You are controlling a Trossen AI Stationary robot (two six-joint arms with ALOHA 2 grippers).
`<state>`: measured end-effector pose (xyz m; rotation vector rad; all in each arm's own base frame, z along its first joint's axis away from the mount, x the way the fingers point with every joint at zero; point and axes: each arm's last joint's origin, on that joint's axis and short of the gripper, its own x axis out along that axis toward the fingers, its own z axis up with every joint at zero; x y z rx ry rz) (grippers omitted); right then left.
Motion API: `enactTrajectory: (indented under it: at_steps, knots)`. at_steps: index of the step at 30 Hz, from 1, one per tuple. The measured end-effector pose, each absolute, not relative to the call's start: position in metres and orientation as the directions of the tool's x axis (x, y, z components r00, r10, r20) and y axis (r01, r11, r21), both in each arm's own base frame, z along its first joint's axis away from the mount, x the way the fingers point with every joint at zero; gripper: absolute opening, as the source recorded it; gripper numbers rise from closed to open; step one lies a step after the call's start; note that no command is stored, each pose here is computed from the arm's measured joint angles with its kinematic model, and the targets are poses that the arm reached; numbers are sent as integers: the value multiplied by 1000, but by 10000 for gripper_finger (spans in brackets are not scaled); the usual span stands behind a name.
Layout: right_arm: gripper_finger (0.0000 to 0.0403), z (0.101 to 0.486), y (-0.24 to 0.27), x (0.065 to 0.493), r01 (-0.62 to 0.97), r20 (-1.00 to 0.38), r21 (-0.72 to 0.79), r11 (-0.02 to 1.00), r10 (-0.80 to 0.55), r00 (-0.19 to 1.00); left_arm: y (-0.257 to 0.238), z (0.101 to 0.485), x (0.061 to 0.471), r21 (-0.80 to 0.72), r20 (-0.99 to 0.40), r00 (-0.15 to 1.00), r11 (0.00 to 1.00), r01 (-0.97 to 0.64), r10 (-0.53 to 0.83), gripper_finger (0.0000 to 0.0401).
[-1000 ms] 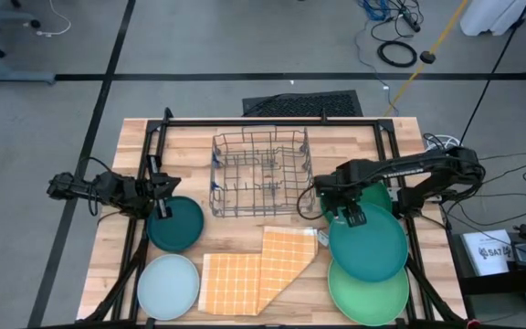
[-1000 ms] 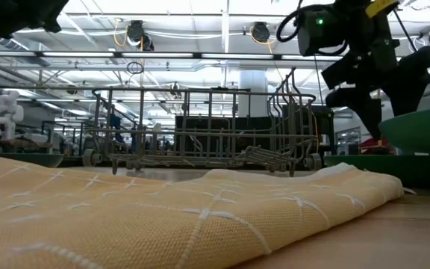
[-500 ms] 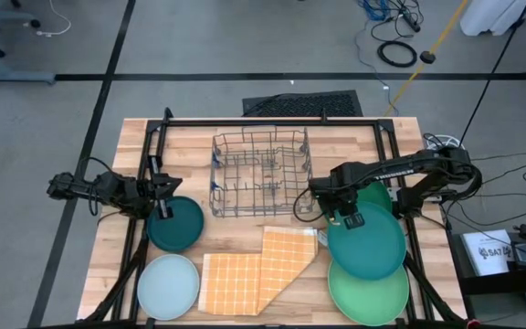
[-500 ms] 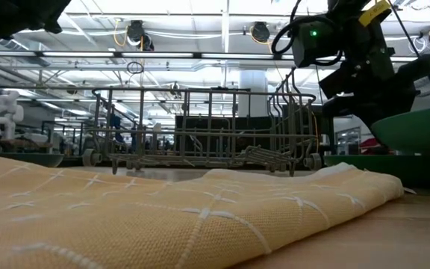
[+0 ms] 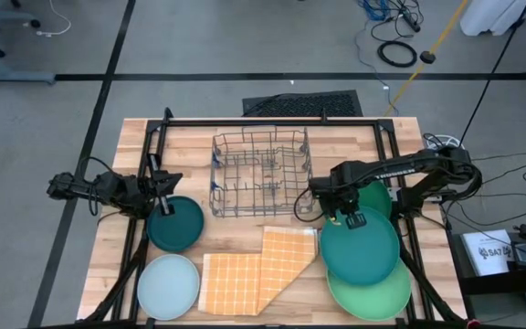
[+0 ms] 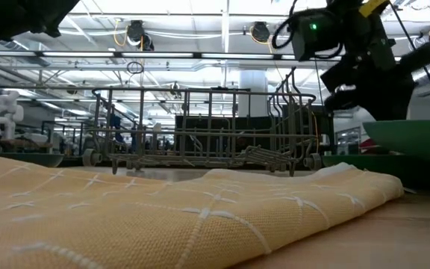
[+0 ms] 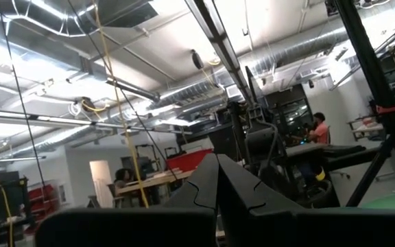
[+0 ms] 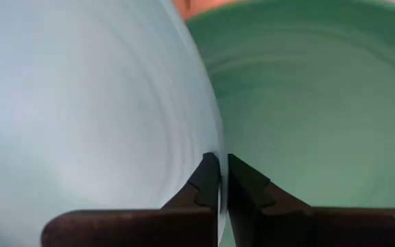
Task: Sort dishes
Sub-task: Put the blue plate on the dish rack
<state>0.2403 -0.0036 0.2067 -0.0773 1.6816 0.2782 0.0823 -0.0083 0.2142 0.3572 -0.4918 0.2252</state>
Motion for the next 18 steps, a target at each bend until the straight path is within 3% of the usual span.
enactTrajectory:
  at_steps: [7,18]
  knots:
    - [1,254,0,255,-220,-996,69,973,56,-65,-8,214,82,278,499,857,914,-295,125,6]
    - [1,355,20,263,-211,-987,-21,977,13,160,-8,215,82,276,502,856,914,-296,125,6]
